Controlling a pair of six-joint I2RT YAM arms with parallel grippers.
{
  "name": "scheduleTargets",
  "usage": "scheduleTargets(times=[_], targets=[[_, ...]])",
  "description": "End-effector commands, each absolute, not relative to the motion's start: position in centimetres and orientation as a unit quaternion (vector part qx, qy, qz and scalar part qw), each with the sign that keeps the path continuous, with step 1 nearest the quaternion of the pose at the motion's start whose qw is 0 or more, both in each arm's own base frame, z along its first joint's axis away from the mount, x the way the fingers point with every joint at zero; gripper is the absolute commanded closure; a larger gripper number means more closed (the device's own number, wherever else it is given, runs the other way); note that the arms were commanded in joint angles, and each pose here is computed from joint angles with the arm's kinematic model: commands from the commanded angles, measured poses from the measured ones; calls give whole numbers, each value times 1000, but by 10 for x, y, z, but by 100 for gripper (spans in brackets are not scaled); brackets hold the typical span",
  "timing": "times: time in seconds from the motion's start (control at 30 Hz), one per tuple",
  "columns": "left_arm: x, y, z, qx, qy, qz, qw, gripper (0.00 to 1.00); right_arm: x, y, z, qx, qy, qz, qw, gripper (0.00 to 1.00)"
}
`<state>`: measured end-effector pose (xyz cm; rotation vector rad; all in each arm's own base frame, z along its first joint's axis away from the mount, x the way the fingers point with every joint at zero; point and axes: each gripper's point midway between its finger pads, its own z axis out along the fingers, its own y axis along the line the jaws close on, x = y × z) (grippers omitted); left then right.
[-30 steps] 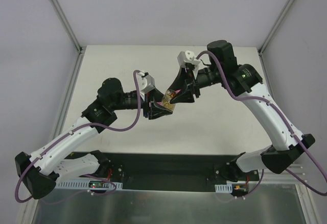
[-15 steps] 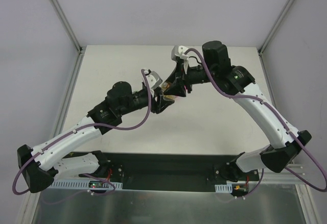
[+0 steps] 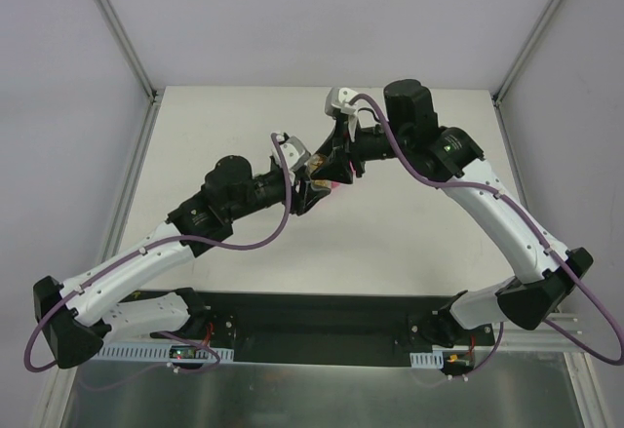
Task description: Sort the pills into containers
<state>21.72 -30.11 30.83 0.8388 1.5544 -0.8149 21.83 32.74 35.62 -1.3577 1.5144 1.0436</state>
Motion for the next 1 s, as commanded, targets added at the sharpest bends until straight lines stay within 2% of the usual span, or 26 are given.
scheduleTargets(times=[0.0,0.07,0.17,0.2,0.23,0.33,0.4,0.43,0.5,0.63,0.67,0.83,0.97], targets=[[198,-305,358,372,585,-390,606,91,217,329,357,-536,602,424,413,63],[196,-305,358,371,585,-393,605,88,216,329,360,-536,599,427,414,69],[197,-303,357,366,587,-398,603,79,216,327,364,-534,596,429,418,73],[196,-302,359,356,588,-408,601,72,218,325,364,-533,597,429,419,73],[197,-300,356,352,591,-411,599,59,220,322,365,-530,598,427,423,74],[196,-295,356,337,592,-426,595,40,226,315,365,-520,603,428,427,75],[199,-290,357,325,596,-430,595,34,231,308,368,-513,605,427,435,75],[198,-288,355,326,597,-432,592,27,232,307,369,-510,604,426,440,75],[199,-284,355,322,600,-431,592,23,240,298,368,-500,612,420,447,75],[201,-277,347,319,613,-422,587,21,258,281,364,-481,628,397,465,75],[203,-274,345,315,619,-414,588,18,264,276,361,-481,631,386,471,75],[212,-257,327,292,651,-380,588,6,321,224,310,-420,690,296,510,74],[213,-247,312,277,672,-368,579,3,372,169,265,-353,736,215,536,74]])
